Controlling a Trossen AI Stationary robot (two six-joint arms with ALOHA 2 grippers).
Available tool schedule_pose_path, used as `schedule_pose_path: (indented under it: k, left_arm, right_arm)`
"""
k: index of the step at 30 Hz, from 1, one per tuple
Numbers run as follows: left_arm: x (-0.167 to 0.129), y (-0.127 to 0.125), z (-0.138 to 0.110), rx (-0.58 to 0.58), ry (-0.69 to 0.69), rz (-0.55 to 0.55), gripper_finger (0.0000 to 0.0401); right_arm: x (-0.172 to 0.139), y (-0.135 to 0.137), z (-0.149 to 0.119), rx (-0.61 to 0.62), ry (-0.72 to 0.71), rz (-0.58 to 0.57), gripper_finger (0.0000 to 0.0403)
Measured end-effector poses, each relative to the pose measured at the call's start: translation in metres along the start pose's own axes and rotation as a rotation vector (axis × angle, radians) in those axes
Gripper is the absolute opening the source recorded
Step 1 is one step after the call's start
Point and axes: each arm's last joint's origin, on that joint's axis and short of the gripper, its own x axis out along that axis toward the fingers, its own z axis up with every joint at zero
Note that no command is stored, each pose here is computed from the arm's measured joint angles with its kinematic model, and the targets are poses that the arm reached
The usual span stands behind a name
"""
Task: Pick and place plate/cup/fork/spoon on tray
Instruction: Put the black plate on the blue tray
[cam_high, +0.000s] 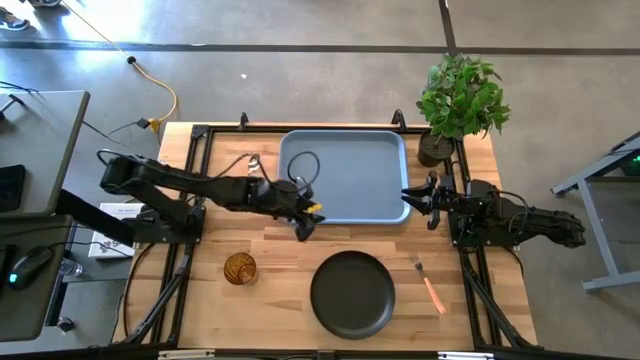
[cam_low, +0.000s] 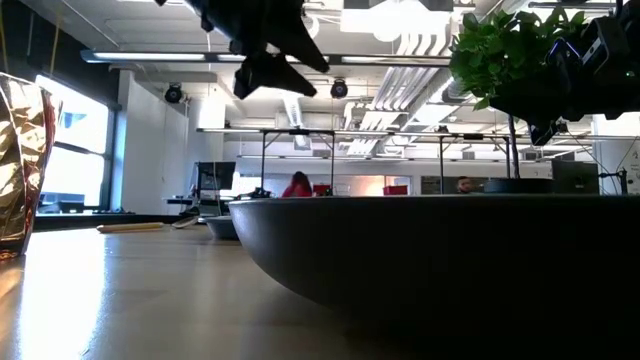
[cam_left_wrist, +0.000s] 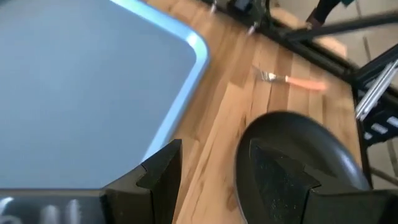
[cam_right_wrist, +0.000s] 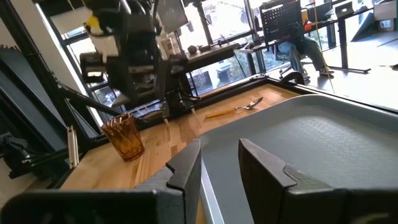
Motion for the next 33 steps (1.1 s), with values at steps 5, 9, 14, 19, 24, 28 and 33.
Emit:
schedule_pose_path:
  k: [5,9,14,19,24,28,33]
  left_arm:
    - [0.02,-0.004,-0.012,0.01,0.042,0.006,0.0177]
    - [0.034,-0.006,-0.022,0.007,0.075,0.005,0.0177]
    - [0.05,-0.012,-0.031,0.0,0.093,-0.049,0.0177]
    - [0.062,-0.018,-0.041,0.014,0.102,-0.069,0.0177]
    - [0.068,-0.02,-0.049,0.027,0.127,-0.067,0.0178]
    - [0.075,-0.02,-0.057,0.036,0.151,-0.059,0.0184]
    - [0.083,-0.022,-0.065,0.046,0.172,-0.057,0.019]
  right_arm:
    - [0.0,0.0,0.0,0.0,0.0,0.0,0.0099]
    - [0.0,0.0,0.0,0.0,0.0,0.0,0.0099]
    - [0.0,0.0,0.0,0.0,0.0,-0.001,0.0099]
    - [0.0,0.0,0.0,0.0,0.0,-0.001,0.0099]
    - [0.0,0.0,0.0,0.0,0.0,0.0,0.0099]
    - [0.0,0.0,0.0,0.008,0.0,0.0,0.0099]
    - [0.0,0.0,0.0,0.008,0.0,0.0,0.0099]
